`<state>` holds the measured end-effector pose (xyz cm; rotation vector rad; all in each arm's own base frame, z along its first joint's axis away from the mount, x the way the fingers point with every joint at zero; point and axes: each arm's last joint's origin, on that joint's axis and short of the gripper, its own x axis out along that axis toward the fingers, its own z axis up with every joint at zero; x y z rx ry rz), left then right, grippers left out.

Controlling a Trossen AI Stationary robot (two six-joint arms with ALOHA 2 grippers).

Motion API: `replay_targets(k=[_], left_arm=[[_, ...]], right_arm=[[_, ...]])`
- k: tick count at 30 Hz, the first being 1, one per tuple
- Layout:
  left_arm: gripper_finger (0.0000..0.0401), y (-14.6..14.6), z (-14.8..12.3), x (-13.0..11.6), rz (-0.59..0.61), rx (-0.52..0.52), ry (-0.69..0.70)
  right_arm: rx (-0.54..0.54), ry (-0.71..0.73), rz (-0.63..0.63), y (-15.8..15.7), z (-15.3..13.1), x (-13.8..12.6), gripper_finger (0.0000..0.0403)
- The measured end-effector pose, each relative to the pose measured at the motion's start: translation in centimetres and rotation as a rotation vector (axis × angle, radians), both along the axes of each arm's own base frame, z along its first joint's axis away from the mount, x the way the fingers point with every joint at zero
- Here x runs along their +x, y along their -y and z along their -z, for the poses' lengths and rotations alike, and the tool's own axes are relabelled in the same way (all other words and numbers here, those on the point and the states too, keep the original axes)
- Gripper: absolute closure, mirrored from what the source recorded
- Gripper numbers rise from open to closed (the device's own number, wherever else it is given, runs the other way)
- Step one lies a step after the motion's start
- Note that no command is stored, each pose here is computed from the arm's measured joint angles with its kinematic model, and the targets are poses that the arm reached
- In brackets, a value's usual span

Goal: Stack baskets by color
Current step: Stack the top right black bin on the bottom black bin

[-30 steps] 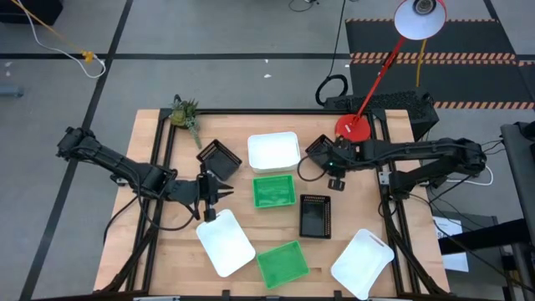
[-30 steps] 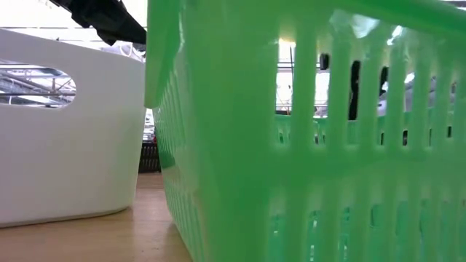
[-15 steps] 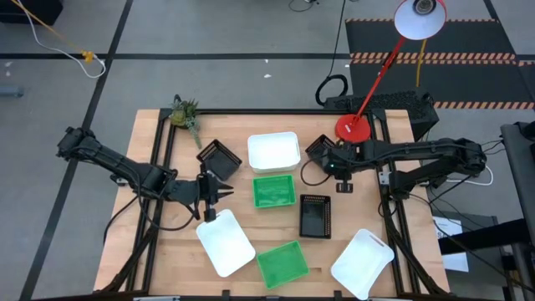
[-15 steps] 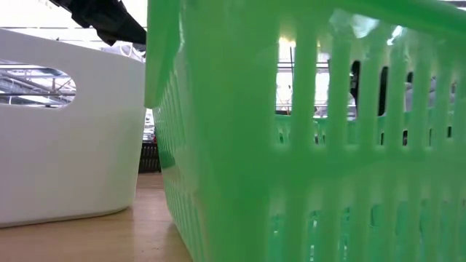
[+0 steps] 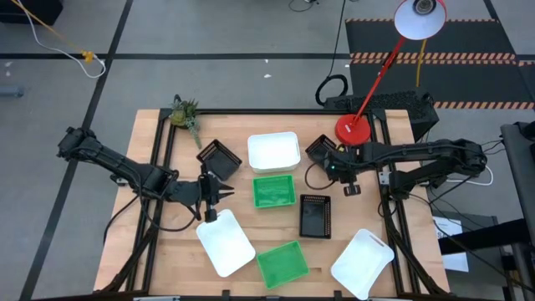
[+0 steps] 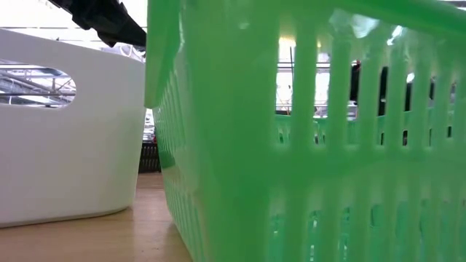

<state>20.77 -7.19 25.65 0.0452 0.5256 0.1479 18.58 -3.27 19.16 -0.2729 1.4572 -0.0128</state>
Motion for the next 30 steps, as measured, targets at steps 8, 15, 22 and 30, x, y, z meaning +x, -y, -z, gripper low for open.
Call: replay_targets(k=[8, 15, 22, 30], left_arm=[[0.0339, 0.0, 0.0, 0.0, -0.001, 0.000, 0.001], [0.0339, 0.0, 0.0, 0.0, -0.001, 0.000, 0.001], [0.0339, 0.0, 0.0, 0.0, -0.001, -0.001, 0.001], [0.0339, 0.0, 0.0, 0.0, -0.006, 0.005, 0.002]], right_arm=[[-0.021, 0.002, -0.104, 0.2, 0.1, 0.2, 0.0290], [-0.043, 0.023, -0.169, 0.5, 0.1, 0.4, 0.0272], [-0.052, 0.012, -0.204, 1.1, 1.3, 0.0, 0.0296], [-0.053, 0.011, -0.210, 1.1, 1.7, -0.2, 0.0344]])
